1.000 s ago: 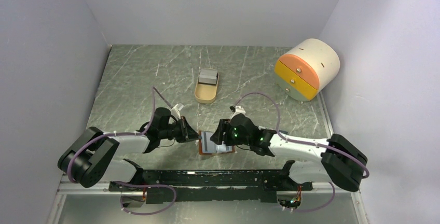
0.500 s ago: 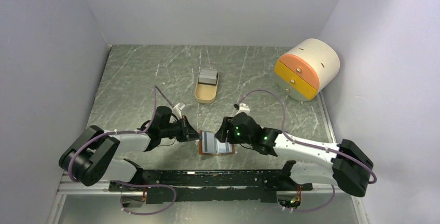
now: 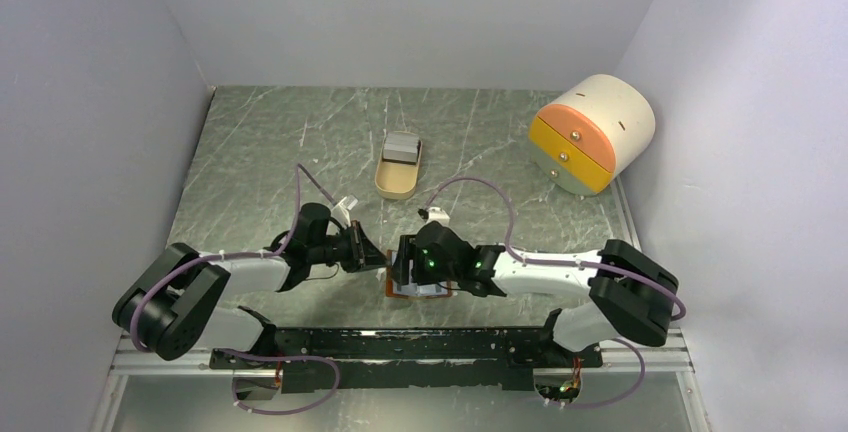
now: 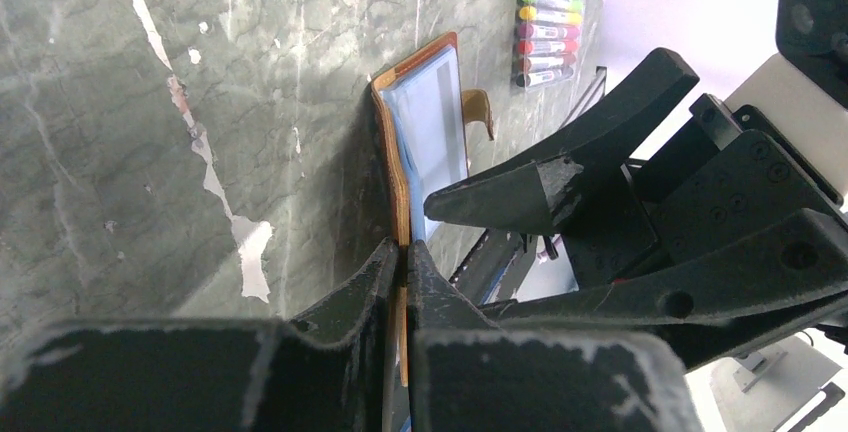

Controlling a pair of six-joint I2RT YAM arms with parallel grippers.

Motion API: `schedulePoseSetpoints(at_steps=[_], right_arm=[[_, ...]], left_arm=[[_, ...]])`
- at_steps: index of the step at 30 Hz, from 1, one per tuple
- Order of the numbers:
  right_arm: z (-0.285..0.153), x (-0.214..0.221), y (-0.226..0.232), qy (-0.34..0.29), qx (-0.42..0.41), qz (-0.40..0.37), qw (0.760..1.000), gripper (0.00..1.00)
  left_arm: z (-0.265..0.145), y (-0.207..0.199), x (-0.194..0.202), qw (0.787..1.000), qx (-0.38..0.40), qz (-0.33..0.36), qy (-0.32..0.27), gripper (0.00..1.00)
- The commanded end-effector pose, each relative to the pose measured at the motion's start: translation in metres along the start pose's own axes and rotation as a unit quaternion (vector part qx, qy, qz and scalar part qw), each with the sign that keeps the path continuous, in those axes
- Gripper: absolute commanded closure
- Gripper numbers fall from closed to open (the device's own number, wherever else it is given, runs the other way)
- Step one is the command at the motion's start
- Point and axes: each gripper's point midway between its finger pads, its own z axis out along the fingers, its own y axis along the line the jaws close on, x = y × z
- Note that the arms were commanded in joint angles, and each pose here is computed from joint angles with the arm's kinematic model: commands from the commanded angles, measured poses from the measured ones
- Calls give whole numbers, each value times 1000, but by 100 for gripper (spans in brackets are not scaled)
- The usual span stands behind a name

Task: Put the credit cards into the card holder
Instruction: Turn over the card slot in the card holder.

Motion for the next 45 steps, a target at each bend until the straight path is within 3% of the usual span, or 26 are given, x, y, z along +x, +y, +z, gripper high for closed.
schedulePoseSetpoints(at_steps=[1,12,45], right_arm=[[5,-5,12,-8,-9,1,1000,37],[3,-4,-1,-11,17,-2,1000,45],[2,0,-17,-9,49,-2,999,47]], left_arm=[[0,-19,-7,999,30,12,-1,91],[0,-18,-6,999,30,12,-3,91],[0,-17,-4,1000,29,8,-3,91]])
